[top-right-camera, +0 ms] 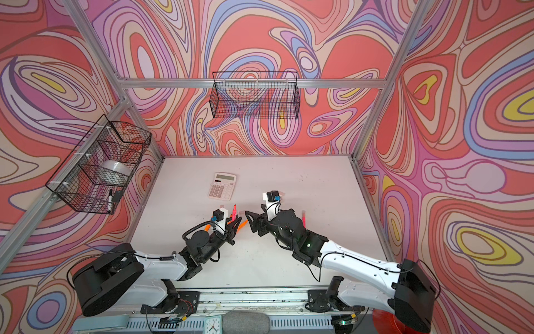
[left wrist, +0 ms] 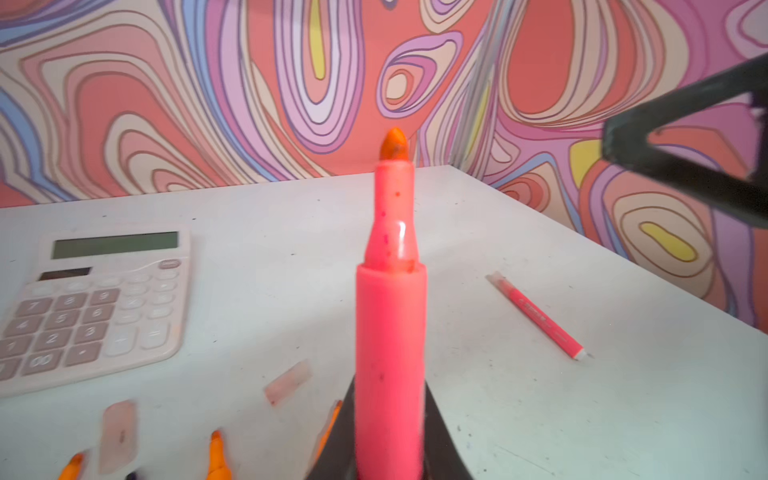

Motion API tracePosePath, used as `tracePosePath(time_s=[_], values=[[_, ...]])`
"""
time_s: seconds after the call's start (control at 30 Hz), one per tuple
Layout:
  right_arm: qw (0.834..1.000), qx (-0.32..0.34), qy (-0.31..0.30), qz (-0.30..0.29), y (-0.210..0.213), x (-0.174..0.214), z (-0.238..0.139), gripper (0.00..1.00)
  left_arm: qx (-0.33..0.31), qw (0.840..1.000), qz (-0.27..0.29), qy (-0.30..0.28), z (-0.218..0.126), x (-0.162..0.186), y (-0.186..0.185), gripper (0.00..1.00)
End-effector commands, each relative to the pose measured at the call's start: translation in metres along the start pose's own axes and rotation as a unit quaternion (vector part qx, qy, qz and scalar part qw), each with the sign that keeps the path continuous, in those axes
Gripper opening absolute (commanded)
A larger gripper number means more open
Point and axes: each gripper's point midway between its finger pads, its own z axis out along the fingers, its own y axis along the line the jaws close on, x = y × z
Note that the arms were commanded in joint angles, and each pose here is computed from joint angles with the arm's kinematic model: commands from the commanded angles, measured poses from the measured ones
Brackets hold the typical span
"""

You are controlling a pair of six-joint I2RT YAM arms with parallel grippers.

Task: Insert the pens into the pen caps
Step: 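Move the right gripper down over a pink cap on the table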

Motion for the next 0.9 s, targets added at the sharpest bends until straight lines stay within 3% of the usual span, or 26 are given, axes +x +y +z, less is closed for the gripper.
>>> tracePosePath(time_s=[0.0,0.2,0.37,0.57,0.7,0.87], values=[[0.999,0.054,0.002,0.002,-0.027,0.011,0.001,0.76,-0.029,0.996,-0.006,-0.089,-0.004,-0.045,0.008,0.0],[0.993,0.1,0.055,0.009,-0.05,0.037,0.029,0.75,-0.073,0.993,0.005,-0.098,-0.012,-0.048,0.024,0.0],[0.979,0.14,0.148,0.027,-0.072,0.074,0.07,0.72,-0.087,0.99,0.008,-0.107,-0.018,-0.053,0.029,0.0],[0.965,0.117,0.228,0.054,-0.066,0.113,0.109,0.56,-0.095,0.99,0.014,-0.105,-0.018,-0.051,0.031,0.0],[0.954,0.117,0.265,0.08,-0.065,0.135,0.126,0.53,-0.126,0.986,0.018,-0.105,-0.022,-0.05,0.043,0.0],[0.943,0.114,0.297,0.102,-0.062,0.154,0.145,0.51,-0.122,0.986,0.024,-0.11,-0.024,-0.054,0.04,0.0]])
